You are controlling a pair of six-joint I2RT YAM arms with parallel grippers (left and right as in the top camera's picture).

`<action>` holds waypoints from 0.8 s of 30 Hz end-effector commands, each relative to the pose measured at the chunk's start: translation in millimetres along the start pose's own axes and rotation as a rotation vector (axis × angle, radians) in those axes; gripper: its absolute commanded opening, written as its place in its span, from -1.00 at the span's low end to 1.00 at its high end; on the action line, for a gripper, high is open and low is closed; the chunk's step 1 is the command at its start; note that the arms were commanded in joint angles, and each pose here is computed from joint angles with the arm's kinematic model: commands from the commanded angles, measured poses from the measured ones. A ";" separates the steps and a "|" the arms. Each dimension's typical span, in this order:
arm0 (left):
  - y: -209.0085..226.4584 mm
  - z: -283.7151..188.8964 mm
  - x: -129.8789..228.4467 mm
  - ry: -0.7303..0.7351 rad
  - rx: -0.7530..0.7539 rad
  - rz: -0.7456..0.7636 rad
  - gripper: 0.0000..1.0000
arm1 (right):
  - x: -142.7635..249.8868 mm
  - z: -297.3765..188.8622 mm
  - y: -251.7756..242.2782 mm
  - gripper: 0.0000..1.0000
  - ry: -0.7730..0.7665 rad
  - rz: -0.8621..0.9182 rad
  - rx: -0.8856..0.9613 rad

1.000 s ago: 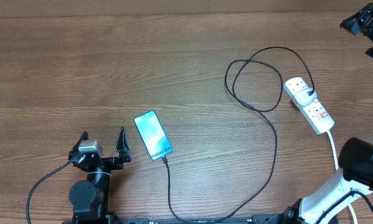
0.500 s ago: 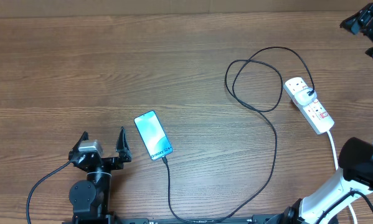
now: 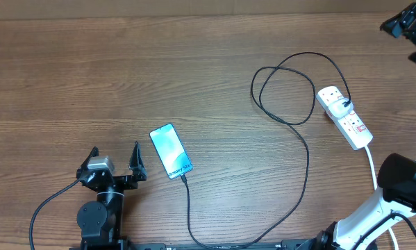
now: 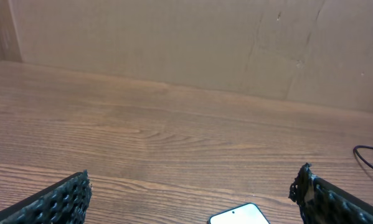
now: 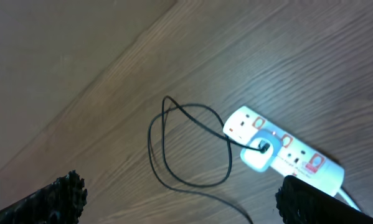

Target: Plug charger to phone and switch on socket

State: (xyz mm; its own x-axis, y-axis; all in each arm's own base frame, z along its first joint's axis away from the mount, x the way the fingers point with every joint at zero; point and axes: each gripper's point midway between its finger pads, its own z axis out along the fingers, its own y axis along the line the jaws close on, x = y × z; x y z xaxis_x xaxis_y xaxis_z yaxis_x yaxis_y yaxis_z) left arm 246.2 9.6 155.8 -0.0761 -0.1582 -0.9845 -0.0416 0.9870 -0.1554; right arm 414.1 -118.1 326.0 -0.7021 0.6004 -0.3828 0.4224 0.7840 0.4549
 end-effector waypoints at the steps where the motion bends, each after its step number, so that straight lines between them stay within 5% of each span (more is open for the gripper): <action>1: 4.0 -0.4 -0.7 -0.008 -0.018 -0.009 0.99 | -13.8 -17.0 15.2 1.00 -0.099 -0.058 -0.022; 13: 4.0 -0.4 -0.7 -0.008 -0.018 -0.009 0.99 | -26.9 -43.6 100.2 1.00 -0.371 -0.293 0.004; 24: 4.0 -0.4 -0.7 -0.008 -0.018 -0.009 0.99 | -4.2 -33.7 123.9 1.00 -0.426 -0.356 -0.107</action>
State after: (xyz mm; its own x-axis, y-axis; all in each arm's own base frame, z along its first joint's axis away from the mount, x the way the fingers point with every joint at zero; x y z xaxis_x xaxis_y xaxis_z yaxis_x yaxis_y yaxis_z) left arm 246.3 9.6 155.7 -0.0765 -0.1582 -0.9844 -0.0417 0.9870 -0.1554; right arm 458.0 -36.1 423.6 -0.4808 0.3369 -0.8095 0.1408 0.9409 0.3080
